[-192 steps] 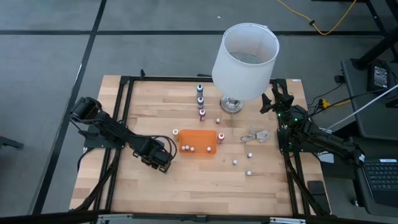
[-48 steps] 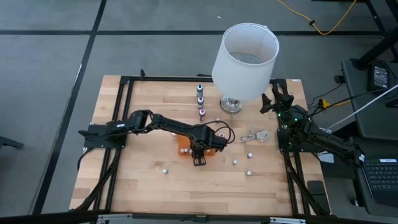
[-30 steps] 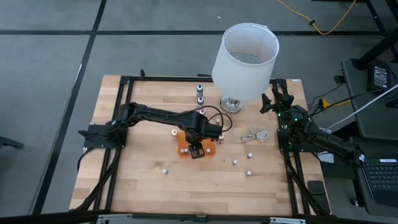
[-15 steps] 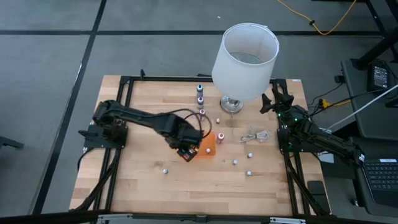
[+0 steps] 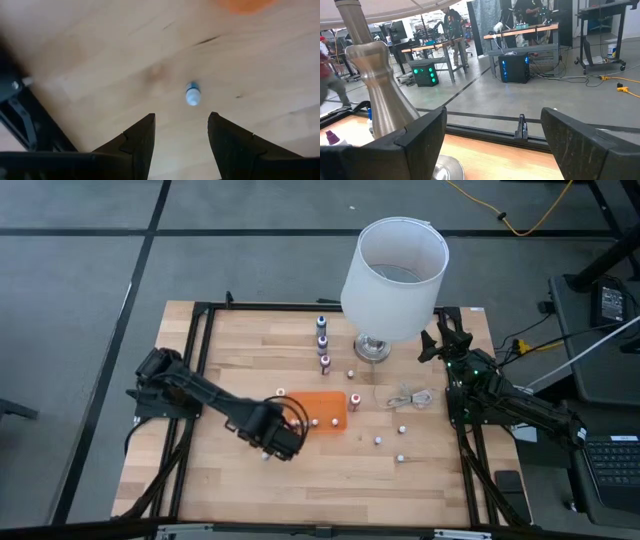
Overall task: Pick & Place food coloring
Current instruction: Put the small blue food coloring bottle into the orange bin
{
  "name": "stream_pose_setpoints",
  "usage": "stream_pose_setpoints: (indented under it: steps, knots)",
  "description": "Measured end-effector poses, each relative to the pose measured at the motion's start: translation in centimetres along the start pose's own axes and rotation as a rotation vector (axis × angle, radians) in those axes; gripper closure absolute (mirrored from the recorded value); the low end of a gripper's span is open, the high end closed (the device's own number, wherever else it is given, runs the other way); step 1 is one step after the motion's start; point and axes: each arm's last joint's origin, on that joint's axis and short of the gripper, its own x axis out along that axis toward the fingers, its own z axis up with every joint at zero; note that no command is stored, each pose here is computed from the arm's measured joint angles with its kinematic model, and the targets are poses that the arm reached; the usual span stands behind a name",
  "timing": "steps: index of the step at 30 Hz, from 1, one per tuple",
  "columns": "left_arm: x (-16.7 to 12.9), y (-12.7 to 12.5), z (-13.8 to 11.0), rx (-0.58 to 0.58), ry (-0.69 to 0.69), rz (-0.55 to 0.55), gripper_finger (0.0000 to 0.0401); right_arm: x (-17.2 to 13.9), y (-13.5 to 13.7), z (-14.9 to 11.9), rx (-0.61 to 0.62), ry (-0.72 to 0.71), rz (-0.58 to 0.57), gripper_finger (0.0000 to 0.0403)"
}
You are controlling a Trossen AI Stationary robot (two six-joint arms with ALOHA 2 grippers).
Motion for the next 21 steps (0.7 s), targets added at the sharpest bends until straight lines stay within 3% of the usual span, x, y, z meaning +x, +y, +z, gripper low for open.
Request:
stream_pose_setpoints:
  steps: [10, 21]
  knots:
    - [3.2, -0.6, -1.0, -0.056, 0.01, -0.073, 0.0228, 0.0, 0.0, 0.0, 0.0, 0.0, 0.0, 0.0079]
    - [6.5, -0.5, -1.5, -0.056, 0.022, -0.013, 0.0228, 0.0, 0.0, 0.0, 0.0, 0.0, 0.0, 0.0079]
